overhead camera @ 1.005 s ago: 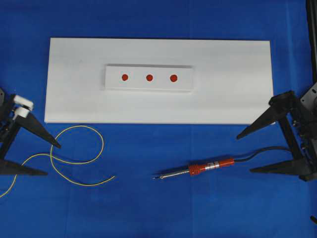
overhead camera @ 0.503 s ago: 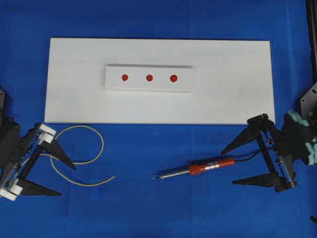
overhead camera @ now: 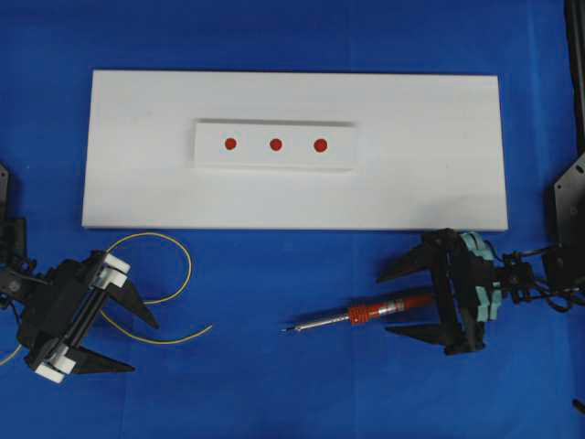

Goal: Touch the tip of the soldering iron to the tip of the solder at the mark.
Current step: 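Grasp yellow solder with left gripper, red soldering iron with right gripper, then lift both held tools and carry them toward the red-dotted strip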

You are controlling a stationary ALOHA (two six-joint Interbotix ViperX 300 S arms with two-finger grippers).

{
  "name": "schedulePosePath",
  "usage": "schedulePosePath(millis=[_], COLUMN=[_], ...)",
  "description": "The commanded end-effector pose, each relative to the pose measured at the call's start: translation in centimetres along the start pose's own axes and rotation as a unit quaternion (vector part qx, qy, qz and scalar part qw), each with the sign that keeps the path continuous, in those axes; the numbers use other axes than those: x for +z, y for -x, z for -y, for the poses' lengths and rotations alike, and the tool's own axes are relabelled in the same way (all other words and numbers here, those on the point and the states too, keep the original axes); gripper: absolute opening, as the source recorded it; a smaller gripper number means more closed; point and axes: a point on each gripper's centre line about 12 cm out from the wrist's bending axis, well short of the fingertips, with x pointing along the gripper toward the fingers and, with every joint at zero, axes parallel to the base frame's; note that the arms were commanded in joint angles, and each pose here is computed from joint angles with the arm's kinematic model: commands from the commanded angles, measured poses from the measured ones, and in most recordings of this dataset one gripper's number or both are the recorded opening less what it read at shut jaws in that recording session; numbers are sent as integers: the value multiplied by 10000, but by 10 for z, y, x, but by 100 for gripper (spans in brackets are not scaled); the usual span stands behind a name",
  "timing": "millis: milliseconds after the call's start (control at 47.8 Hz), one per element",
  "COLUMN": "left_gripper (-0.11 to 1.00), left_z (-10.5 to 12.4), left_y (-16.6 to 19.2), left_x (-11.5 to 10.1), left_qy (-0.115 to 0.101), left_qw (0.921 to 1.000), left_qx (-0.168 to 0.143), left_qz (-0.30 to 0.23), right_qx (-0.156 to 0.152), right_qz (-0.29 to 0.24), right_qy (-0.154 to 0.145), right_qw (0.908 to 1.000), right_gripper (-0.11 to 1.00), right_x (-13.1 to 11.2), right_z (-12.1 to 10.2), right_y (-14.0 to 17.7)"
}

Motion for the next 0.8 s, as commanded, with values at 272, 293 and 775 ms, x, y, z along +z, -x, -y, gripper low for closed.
schedulePosePath(millis=[272,293,775], left_gripper=[73,72,1], left_z=[-1,-2,-4], left_y=[-23,-24,-27], left_x=[-17,-19,-31], left_qy=[0,8,16], left_qw=[9997,9996,9960], left_qx=[35,52,138], left_qz=[-251,-280,-886], right_qx=[11,8,-9], right_qz=[109,102,-2], right_qy=[-16,-14,204], right_qw=[9999,9999,9998], right_gripper=[76,75,6], right_x=[3,2,-5], right_z=[-3,-3,-3], right_y=[-4,-4,-10])
